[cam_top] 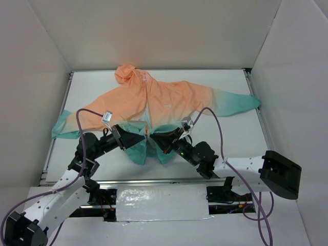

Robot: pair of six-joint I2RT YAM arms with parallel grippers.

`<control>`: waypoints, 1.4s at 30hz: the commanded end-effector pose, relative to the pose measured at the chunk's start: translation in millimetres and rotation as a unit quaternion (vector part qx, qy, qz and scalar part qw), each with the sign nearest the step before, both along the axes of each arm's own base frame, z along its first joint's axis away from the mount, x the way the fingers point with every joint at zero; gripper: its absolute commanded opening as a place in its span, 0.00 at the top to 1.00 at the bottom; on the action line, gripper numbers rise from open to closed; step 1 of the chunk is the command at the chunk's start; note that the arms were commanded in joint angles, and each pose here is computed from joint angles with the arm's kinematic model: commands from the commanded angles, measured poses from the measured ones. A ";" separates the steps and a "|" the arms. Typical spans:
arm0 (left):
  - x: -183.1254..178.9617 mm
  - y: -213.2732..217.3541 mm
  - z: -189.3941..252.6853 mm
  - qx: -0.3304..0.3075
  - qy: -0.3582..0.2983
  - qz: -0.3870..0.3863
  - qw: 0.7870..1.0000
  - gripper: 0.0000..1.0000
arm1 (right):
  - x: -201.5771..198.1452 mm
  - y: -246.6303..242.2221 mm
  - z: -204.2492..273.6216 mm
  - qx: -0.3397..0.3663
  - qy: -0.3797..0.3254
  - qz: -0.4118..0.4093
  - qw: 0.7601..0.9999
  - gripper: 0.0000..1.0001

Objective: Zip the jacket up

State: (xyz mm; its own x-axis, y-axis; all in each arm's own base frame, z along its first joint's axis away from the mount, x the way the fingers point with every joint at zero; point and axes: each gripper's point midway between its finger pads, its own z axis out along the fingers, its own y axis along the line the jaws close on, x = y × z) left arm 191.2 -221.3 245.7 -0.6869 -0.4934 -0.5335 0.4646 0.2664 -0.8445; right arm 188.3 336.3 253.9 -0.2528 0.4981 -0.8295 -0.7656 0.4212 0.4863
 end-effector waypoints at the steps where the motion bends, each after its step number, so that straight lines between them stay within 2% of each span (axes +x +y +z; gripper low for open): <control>1: -4.2 -2.3 21.1 -0.013 -0.025 -0.012 1.000 1.00 | 3.0 1.9 27.7 0.027 -0.028 -0.009 0.999 1.00; 19: -4.8 3.4 28.8 0.018 -0.043 0.002 0.999 1.00 | 0.2 -23.8 3.5 0.034 0.000 0.004 0.999 1.00; 32: -3.2 3.4 30.8 0.015 -0.045 0.005 0.999 1.00 | -24.0 -6.5 4.1 0.026 -0.031 0.088 0.995 1.00; 42: -7.6 4.1 33.5 0.010 -0.046 0.001 0.999 1.00 | -15.9 -5.5 5.3 0.028 -0.026 0.079 0.996 1.00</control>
State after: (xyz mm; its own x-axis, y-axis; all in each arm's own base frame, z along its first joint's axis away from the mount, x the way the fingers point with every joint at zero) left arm 188.0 -216.7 246.0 -0.6839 -0.4704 -0.5578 0.4535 0.3248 -0.8300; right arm 170.8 331.1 229.2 -0.3343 0.4308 -0.8382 -0.8176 0.3098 0.4853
